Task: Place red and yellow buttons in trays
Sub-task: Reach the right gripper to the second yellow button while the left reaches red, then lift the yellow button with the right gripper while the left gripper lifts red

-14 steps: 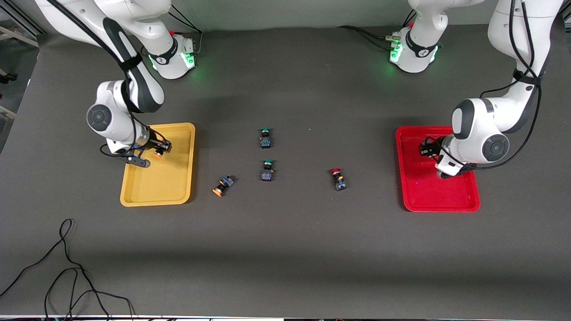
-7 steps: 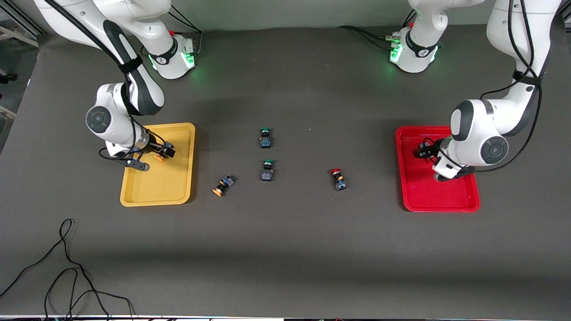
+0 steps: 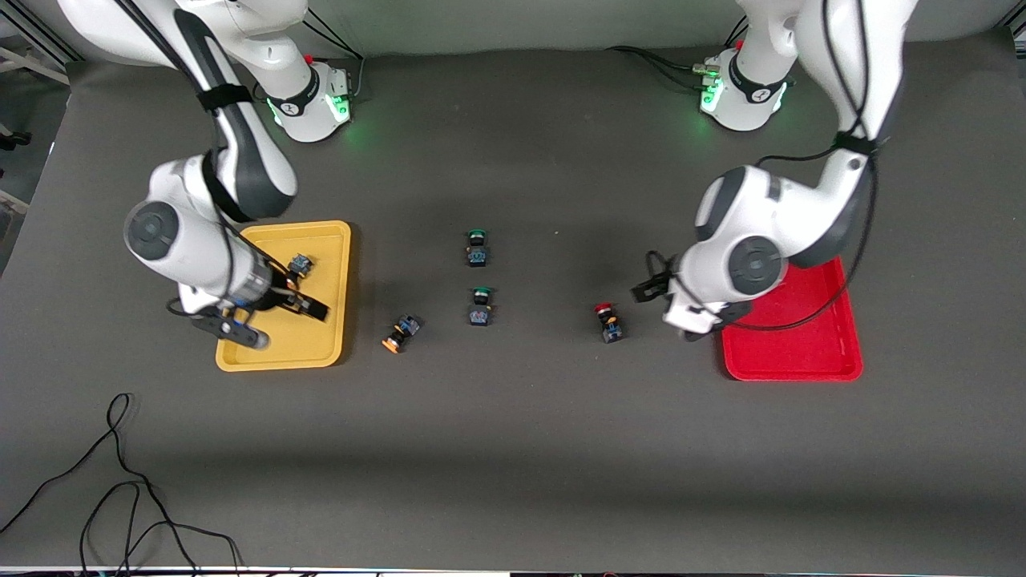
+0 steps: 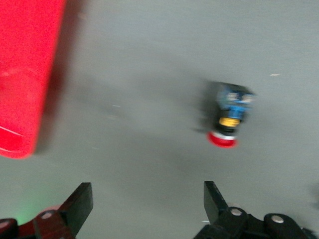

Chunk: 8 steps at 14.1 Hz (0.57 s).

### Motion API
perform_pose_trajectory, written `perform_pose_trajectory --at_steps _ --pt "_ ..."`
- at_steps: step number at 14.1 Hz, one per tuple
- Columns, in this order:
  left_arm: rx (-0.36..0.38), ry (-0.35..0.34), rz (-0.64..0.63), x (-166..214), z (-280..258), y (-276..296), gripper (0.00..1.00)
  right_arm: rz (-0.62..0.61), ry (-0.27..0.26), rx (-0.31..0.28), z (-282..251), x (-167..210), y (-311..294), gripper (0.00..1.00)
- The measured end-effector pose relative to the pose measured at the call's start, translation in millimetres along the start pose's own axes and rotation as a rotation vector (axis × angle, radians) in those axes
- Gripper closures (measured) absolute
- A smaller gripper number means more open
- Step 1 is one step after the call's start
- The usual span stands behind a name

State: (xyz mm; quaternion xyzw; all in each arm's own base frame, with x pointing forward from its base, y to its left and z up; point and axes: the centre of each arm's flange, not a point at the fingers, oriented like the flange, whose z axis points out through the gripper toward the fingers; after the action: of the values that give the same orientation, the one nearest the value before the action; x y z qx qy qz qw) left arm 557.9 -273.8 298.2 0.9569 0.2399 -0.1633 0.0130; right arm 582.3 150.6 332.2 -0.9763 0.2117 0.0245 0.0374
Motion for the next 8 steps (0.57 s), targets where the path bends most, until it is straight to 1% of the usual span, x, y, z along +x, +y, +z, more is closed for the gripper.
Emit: perform_pose_trajectory --at_steps 2,4,6,8 --pt "-0.041 -0.005 -0.018 16.3 10.9 25.9 0.01 0.063 -0.039 0.01 30.6 -7.2 -50.1 0.0" --pt "-0.094 0.013 -0.022 34.5 33.7 43.9 0.01 0.1 -0.085 -0.006 75.2 -13.1 -76.5 0.0" --pt "-0.116 0.027 -0.014 39.4 60.8 56.9 0.01 0.144 -0.111 -0.023 119.3 -17.8 -83.3 0.0" --pt "-0.106 0.042 0.006 38.9 78.4 62.9 0.02 0.17 -0.138 -0.046 148.2 -19.4 -78.5 0.0"
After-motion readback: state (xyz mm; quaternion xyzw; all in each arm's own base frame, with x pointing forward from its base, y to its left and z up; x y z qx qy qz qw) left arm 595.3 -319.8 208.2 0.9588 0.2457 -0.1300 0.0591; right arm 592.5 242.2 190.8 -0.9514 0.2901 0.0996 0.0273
